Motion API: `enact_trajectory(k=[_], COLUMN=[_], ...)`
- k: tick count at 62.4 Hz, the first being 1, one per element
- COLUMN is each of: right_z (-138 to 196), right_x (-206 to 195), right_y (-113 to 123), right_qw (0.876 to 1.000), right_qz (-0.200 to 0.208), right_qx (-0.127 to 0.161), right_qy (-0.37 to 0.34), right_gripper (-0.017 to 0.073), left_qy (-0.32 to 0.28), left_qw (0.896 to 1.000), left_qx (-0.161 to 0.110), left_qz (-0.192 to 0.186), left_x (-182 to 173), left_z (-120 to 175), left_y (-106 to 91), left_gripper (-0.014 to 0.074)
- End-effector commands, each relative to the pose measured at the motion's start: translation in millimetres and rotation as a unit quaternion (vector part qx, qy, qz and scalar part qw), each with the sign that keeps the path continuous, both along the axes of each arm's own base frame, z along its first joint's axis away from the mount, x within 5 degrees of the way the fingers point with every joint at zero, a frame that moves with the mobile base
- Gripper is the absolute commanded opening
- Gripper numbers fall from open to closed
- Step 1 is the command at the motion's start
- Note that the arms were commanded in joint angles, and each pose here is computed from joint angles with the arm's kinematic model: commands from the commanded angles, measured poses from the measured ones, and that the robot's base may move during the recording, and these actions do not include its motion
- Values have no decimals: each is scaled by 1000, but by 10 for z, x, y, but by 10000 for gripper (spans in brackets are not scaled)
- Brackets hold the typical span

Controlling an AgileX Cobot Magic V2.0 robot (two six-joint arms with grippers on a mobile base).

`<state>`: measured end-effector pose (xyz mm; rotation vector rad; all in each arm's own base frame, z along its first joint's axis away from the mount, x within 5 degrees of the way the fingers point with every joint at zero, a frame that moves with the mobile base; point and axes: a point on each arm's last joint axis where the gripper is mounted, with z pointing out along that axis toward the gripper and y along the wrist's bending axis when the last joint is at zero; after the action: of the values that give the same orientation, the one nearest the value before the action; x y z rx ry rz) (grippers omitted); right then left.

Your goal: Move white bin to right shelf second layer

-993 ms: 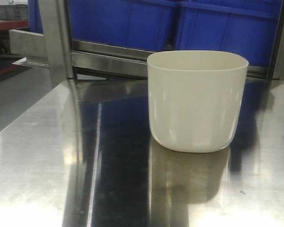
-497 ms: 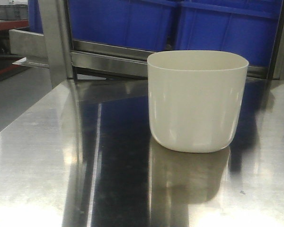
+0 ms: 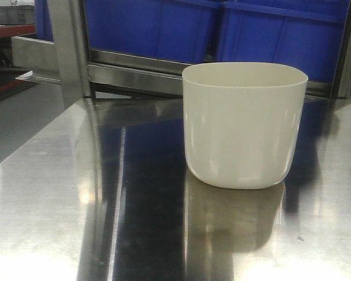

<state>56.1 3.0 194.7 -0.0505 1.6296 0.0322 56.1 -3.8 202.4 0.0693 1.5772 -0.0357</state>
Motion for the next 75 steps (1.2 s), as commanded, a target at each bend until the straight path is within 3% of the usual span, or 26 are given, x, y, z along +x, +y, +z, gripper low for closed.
enact_trajectory(k=[1, 19, 35, 45, 56, 62, 68, 75], right_z=[314, 697, 1034, 1126, 1102, 1092, 1074, 1088], right_x=[-56, -152, 41, 230, 498, 642, 796, 970], right_y=[-5, -4, 7, -11, -48, -7, 124, 332], right_qw=[997, 1000, 999, 995, 972, 960, 950, 940], right_qz=[-1, 2, 3, -18, -75, -82, -58, -23], right_qx=[2, -5, -1, 32, 83, 74, 52, 36], right_qy=[-73, 24, 47, 94, 207, 256, 302, 339], right_gripper=[53, 53, 53, 53, 53, 53, 59, 146], left_qy=[-35, -35, -35, -35, -35, -35, -35, -35], left_qw=[999, 999, 999, 999, 999, 999, 999, 999], left_qx=[-9, -9, -9, -9, -9, -9, -9, -9], left_qz=[-2, -2, -2, -2, -2, -2, -2, -2], left_x=[-3, -3, -3, -3, -3, -3, -3, -3], left_z=[-7, -7, -7, -7, -7, -7, -7, -7], left_y=[-1, -1, -1, -1, -1, -1, -1, -1], left_gripper=[85, 85, 85, 85, 85, 85, 85, 85])
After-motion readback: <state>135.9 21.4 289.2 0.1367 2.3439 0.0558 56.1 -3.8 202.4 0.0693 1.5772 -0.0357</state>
